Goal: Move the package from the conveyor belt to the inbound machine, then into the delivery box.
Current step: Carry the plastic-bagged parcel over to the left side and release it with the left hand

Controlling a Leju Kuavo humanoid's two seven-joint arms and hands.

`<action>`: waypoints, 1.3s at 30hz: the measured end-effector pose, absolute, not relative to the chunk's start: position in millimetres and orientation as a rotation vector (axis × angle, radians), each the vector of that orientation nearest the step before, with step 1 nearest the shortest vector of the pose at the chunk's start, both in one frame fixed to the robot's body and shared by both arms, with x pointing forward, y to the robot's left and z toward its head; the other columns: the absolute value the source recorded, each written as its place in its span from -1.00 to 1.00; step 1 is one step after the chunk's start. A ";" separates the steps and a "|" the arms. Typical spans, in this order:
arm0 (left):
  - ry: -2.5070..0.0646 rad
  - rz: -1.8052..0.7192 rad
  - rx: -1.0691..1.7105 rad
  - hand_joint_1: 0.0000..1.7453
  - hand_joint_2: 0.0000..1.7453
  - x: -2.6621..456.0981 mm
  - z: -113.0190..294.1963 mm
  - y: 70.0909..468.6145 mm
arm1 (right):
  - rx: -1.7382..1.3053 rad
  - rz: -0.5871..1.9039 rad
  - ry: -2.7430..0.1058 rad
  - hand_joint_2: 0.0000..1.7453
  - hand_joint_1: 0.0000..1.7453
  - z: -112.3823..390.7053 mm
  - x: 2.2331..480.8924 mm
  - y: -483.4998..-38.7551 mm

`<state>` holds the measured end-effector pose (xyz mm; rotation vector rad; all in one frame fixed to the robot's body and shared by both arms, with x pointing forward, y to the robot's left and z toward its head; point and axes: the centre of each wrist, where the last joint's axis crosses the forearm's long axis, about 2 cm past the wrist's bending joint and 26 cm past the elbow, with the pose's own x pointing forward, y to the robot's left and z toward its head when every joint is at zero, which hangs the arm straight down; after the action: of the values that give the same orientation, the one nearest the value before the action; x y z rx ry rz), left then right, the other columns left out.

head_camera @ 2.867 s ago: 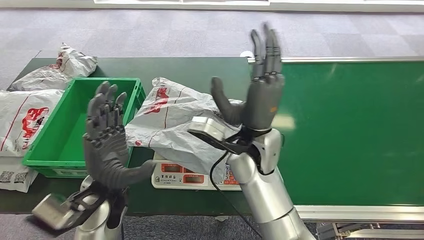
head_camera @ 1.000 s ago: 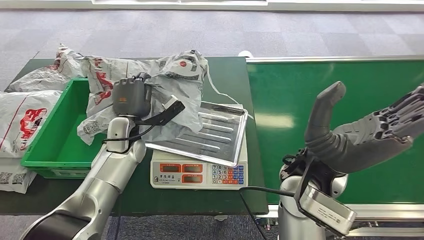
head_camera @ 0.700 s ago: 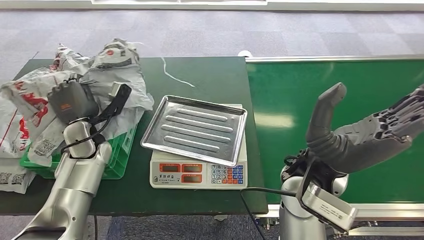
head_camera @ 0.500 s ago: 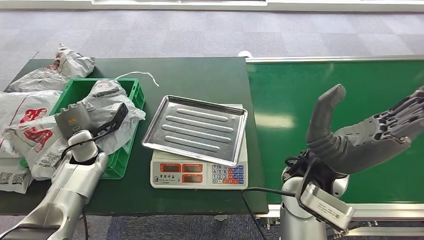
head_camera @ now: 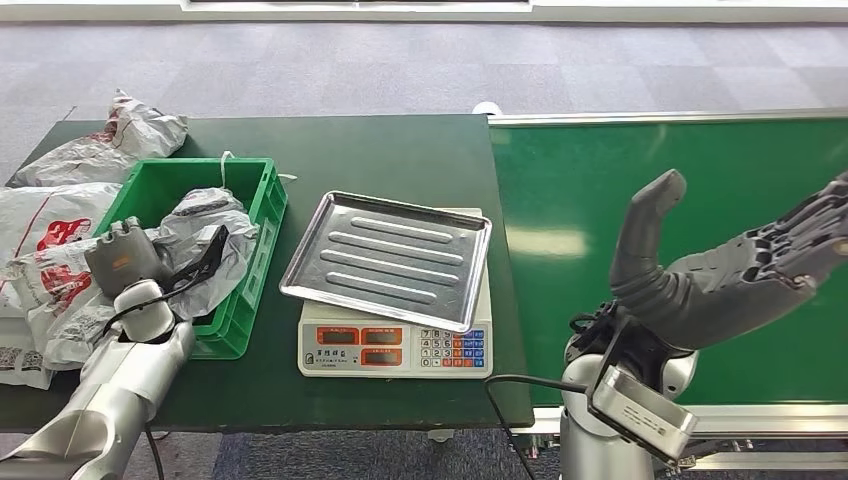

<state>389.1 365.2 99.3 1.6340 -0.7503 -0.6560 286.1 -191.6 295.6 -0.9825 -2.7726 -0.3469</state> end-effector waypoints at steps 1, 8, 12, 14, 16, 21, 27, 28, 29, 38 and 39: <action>-0.789 -0.631 1.647 -1.00 -1.00 386.6 98.6 366.1 | -0.983 -0.346 -2.773 1.00 -1.00 295.6 286.1 -191.5; -1.667 -0.294 1.561 -1.00 -1.00 370.3 172.0 361.1 | -0.959 -0.356 -2.761 1.00 -1.00 292.5 286.7 -190.9; -1.906 -0.081 1.754 -1.00 -1.00 336.1 183.6 397.5 | -0.947 -0.355 -2.755 1.00 -1.00 290.5 287.3 -189.9; -1.848 0.123 1.783 -1.00 -1.00 318.8 183.7 401.0 | -0.942 -0.357 -2.752 1.00 -1.00 289.8 287.7 -189.6; -1.837 0.259 1.797 -1.00 -1.00 308.5 190.7 399.1 | -0.936 -0.360 -2.749 1.00 -1.00 289.2 288.0 -189.4; -1.841 0.380 1.840 -1.00 -1.00 295.0 204.8 396.8 | -0.930 -0.359 -2.744 1.00 -1.00 287.8 288.7 -188.9; -1.988 0.549 1.663 -1.00 -0.50 297.3 210.2 371.6 | -0.885 -0.408 -2.729 1.00 -1.00 286.3 289.2 -189.5; -2.023 0.551 1.613 -1.00 0.00 300.7 210.8 363.4 | -0.878 -0.414 -2.725 1.00 -1.00 286.1 289.3 -189.4; -2.052 0.545 1.571 -1.00 0.50 303.8 211.5 356.1 | -0.873 -0.417 -2.719 1.00 -1.00 285.9 289.5 -189.3; -2.417 0.172 -0.046 -1.00 1.00 318.1 196.7 262.5 | -0.352 -0.403 -2.520 1.00 -1.00 242.4 300.5 -147.1; -2.441 0.120 -0.208 -1.00 1.00 312.7 193.3 250.5 | -0.287 -0.376 -2.494 1.00 -1.00 236.0 300.5 -142.5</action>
<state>312.7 250.5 193.3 -0.2076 -2.4410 0.1202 300.5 -142.5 236.0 -0.2869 -2.4939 -0.3756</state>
